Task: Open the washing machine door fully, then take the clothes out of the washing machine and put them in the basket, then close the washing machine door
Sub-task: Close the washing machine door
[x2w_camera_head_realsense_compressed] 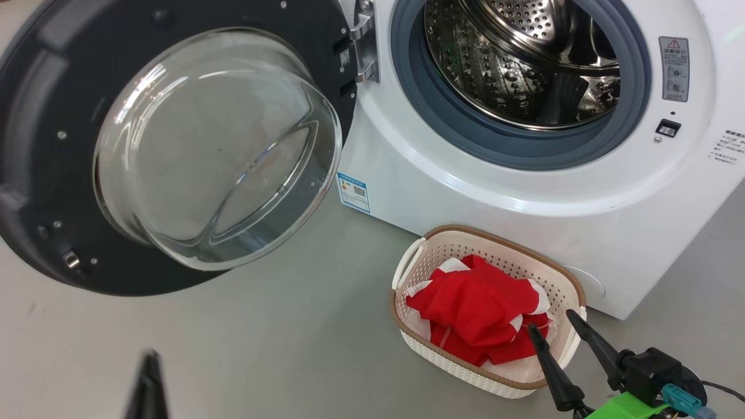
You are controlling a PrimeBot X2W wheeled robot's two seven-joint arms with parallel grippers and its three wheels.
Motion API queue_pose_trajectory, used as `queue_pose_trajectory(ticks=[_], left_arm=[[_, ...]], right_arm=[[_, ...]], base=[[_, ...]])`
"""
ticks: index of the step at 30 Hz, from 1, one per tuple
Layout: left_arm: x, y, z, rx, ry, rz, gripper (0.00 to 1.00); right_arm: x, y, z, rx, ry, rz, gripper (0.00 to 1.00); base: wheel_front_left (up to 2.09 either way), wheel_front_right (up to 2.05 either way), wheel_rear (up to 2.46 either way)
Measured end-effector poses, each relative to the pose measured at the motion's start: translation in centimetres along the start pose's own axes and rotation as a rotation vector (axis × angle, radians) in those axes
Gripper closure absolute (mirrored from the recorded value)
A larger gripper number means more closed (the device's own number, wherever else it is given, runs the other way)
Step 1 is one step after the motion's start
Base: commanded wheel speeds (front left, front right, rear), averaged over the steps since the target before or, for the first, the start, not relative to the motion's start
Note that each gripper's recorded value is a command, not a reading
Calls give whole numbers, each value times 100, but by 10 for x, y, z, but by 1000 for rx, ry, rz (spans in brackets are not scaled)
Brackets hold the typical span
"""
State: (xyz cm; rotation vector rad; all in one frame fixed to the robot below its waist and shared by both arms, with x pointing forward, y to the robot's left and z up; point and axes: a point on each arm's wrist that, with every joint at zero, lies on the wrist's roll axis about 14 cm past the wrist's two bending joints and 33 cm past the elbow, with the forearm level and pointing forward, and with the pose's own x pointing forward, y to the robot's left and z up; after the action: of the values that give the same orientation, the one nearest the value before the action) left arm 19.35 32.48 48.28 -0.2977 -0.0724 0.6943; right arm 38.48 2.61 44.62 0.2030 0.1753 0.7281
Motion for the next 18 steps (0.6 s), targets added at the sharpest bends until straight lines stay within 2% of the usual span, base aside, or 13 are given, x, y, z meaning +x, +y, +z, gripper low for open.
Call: queue_pose_trajectory(ticks=[5,10,15,18], left_arm=[[30,-8,86,11,-274,-59,100],[48,-6,178,80,-550,-99,100],[68,-1,251,155,-721,-124,100],[84,5,277,107,-759,-123,100]], right_arm=[[-2,-6,2,13,-10,-27,0],[-11,-13,-6,31,5,-61,0],[-18,-19,-9,44,6,-96,0],[-22,-22,-11,54,8,-115,0]], base=[[0,0,0],[0,0,0],[0,0,0],[0,0,0]])
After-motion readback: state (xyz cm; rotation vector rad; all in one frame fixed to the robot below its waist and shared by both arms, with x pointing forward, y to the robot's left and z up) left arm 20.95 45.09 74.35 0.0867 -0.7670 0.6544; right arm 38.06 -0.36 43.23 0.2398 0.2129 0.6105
